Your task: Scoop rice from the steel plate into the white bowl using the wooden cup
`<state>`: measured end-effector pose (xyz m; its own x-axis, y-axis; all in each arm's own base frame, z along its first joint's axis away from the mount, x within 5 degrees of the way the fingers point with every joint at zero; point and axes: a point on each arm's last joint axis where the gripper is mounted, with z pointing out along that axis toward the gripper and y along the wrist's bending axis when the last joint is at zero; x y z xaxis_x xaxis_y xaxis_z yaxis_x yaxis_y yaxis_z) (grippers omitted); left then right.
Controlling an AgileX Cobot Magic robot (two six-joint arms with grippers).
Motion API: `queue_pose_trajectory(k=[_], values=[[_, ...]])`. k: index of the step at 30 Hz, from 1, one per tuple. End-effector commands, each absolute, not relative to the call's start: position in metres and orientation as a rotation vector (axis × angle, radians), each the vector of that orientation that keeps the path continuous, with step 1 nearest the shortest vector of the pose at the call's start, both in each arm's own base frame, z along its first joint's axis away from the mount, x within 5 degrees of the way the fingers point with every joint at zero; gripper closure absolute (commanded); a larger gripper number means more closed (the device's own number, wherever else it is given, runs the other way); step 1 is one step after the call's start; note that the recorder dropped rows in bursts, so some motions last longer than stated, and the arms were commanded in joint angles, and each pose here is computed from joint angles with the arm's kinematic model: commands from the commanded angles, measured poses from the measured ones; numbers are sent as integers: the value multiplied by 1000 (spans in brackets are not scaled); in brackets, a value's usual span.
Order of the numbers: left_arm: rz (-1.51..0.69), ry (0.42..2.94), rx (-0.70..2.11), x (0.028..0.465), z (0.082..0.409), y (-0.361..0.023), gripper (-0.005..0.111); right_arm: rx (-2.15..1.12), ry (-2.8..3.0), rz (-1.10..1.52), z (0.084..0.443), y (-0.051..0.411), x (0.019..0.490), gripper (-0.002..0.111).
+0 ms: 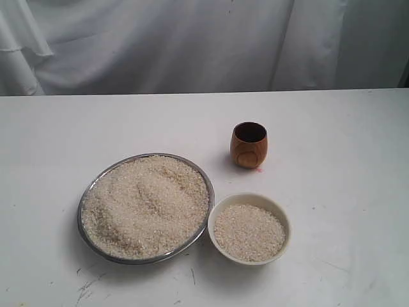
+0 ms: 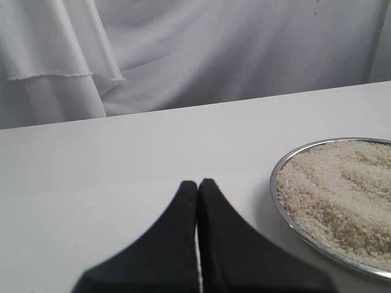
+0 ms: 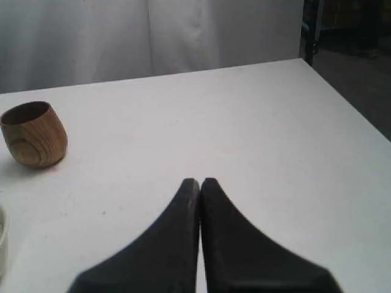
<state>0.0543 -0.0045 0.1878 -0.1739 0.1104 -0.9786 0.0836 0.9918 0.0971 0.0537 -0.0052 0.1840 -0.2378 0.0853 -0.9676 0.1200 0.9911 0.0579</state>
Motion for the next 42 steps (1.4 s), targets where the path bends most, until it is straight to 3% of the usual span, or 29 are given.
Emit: queue_pose_trajectory(k=[1,31,42], values=[[17,1742,146,55,189,-5,107,153,1662,-40,196,-6,56,108],[16,1742,145,55,189,-5,107,173,1027,-15,251,-9,43,108],[16,1742,145,55,189,-5,107,135,834,-43,328,-10,48,108]])
